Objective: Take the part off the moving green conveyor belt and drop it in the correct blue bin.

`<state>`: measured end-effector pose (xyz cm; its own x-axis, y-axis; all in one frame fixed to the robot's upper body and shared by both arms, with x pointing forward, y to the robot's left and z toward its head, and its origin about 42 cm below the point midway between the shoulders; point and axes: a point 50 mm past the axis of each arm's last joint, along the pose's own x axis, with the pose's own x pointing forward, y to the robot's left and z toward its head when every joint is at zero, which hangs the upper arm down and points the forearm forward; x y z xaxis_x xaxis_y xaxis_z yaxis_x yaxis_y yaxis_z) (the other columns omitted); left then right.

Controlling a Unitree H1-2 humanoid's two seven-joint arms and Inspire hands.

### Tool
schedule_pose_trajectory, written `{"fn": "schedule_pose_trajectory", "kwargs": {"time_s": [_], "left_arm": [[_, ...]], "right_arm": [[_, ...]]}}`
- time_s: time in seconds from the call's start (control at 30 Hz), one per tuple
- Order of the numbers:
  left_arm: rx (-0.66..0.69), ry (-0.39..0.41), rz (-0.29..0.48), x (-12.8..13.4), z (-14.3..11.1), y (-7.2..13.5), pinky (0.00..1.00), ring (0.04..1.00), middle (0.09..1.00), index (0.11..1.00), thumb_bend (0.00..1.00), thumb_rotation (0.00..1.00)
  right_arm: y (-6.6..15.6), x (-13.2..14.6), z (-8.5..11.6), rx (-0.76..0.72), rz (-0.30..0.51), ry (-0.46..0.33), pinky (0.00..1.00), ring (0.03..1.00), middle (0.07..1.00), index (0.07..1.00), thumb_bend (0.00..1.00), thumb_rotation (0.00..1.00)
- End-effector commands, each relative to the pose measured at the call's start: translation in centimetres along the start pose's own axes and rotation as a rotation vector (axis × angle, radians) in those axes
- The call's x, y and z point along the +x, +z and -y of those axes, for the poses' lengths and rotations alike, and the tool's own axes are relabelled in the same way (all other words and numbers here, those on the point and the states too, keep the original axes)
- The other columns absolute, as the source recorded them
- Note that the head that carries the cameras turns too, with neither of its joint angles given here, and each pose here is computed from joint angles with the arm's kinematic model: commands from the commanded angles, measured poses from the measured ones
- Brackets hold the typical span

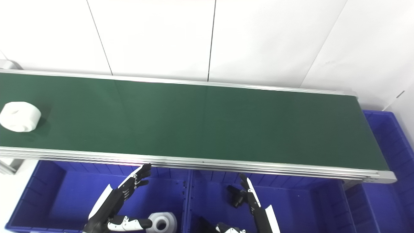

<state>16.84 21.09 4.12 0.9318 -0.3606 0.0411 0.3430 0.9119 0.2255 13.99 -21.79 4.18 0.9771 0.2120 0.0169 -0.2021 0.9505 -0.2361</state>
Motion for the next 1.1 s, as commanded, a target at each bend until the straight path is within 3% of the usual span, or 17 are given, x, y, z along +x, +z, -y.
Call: {"fn": "schedule_pose_trajectory", "kwargs": {"time_s": [0.0,0.17,0.5,0.63,1.07], "left_arm": [[0.015,0.01,0.063,0.2,-0.2,0.9,0.86,0.922,0.952,0.937,0.88,0.5],[0.011,0.008,0.06,0.3,-0.3,0.8,0.87,0.926,0.953,0.936,0.88,0.49],[0.013,0.001,0.04,0.8,1.0,0.1,0.85,0.917,0.932,0.92,0.89,0.5],[0.023,0.004,0.03,0.9,1.7,-0.3,0.82,0.892,0.917,0.897,0.92,0.48],[0.081,0.01,0.024,2.1,1.8,-1.3,0.75,0.851,0.889,0.873,0.93,0.43]], "right_arm": [[0.8,0.1,0.0,0.014,0.07,-0.005,0.91,0.966,1.0,0.983,0.84,0.5],[0.7,0.4,-0.1,-0.018,0.064,0.015,0.92,0.982,1.0,0.987,0.84,0.55],[-0.4,0.0,0.8,-0.012,0.033,0.0,0.93,0.988,1.0,0.988,0.83,0.53],[-1.1,-0.2,1.4,-0.01,0.009,0.002,0.98,1.0,1.0,1.0,0.81,0.54],[-2.3,1.0,1.6,0.009,-0.012,0.021,1.0,1.0,1.0,1.0,0.68,0.41]]}}
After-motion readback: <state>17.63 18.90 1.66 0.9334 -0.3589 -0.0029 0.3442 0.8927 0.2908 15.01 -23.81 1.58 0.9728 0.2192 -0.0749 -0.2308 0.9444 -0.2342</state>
